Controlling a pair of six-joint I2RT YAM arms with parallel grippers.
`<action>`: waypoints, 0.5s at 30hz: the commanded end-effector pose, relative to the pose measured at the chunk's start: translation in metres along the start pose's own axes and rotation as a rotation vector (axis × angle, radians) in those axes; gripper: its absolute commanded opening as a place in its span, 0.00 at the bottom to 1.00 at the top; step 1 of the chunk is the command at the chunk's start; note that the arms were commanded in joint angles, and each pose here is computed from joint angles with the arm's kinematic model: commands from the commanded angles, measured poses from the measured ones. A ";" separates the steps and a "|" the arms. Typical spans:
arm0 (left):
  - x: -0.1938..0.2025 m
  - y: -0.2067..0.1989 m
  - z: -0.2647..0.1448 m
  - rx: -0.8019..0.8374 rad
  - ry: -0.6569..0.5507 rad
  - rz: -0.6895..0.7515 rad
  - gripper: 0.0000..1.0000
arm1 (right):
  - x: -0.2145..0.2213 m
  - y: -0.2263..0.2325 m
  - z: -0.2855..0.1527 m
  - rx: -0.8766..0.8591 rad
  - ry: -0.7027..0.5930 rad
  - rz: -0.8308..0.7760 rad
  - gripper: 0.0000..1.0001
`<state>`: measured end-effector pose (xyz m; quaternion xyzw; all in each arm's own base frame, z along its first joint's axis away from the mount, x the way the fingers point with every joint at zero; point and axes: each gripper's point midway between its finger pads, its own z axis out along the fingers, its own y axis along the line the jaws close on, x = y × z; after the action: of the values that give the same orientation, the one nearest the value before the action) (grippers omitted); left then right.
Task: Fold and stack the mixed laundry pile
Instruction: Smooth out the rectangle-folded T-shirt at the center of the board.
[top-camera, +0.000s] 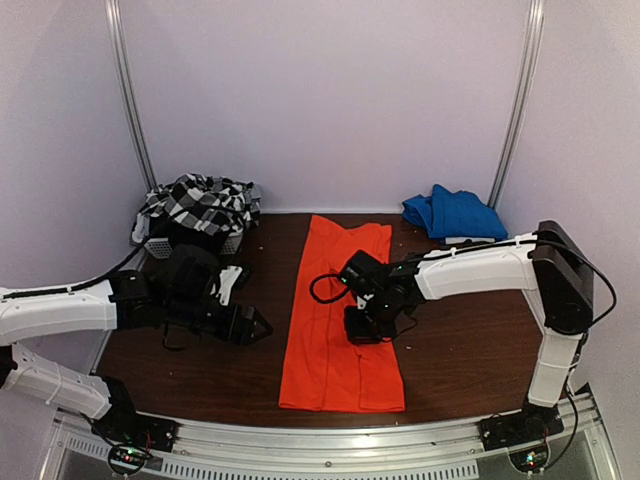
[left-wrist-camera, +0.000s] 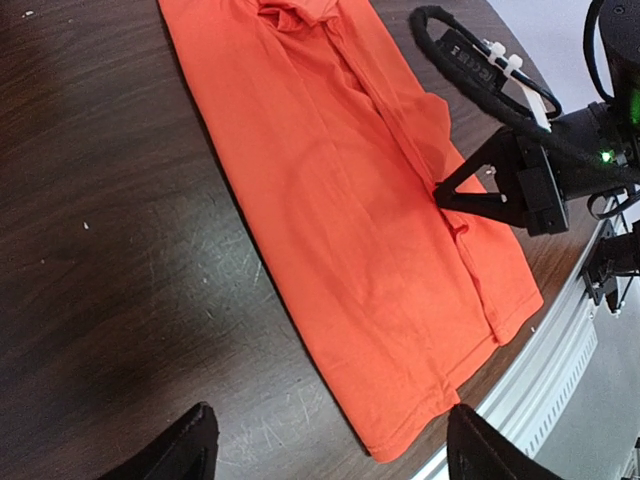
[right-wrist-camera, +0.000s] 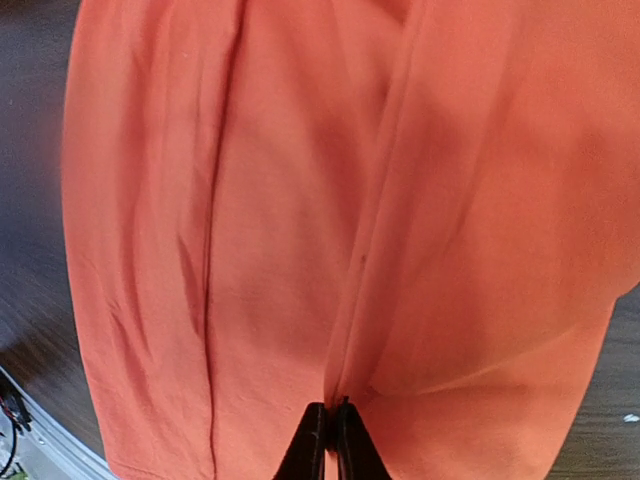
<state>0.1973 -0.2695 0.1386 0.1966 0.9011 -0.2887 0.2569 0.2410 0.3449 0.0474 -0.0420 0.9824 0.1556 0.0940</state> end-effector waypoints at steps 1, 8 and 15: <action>0.009 0.004 0.008 -0.006 0.026 0.005 0.80 | 0.013 0.022 0.011 -0.129 0.053 0.047 0.18; 0.016 0.001 0.003 0.009 0.024 0.002 0.80 | 0.023 0.024 -0.042 -0.137 -0.018 0.019 0.23; 0.021 0.001 -0.001 0.018 0.022 0.001 0.80 | 0.073 0.021 -0.044 -0.095 0.042 -0.017 0.22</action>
<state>0.1848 -0.2629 0.1207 0.2009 0.9074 -0.2812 0.2391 0.1870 0.3595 0.1027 -0.0577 0.9640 0.2412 0.0960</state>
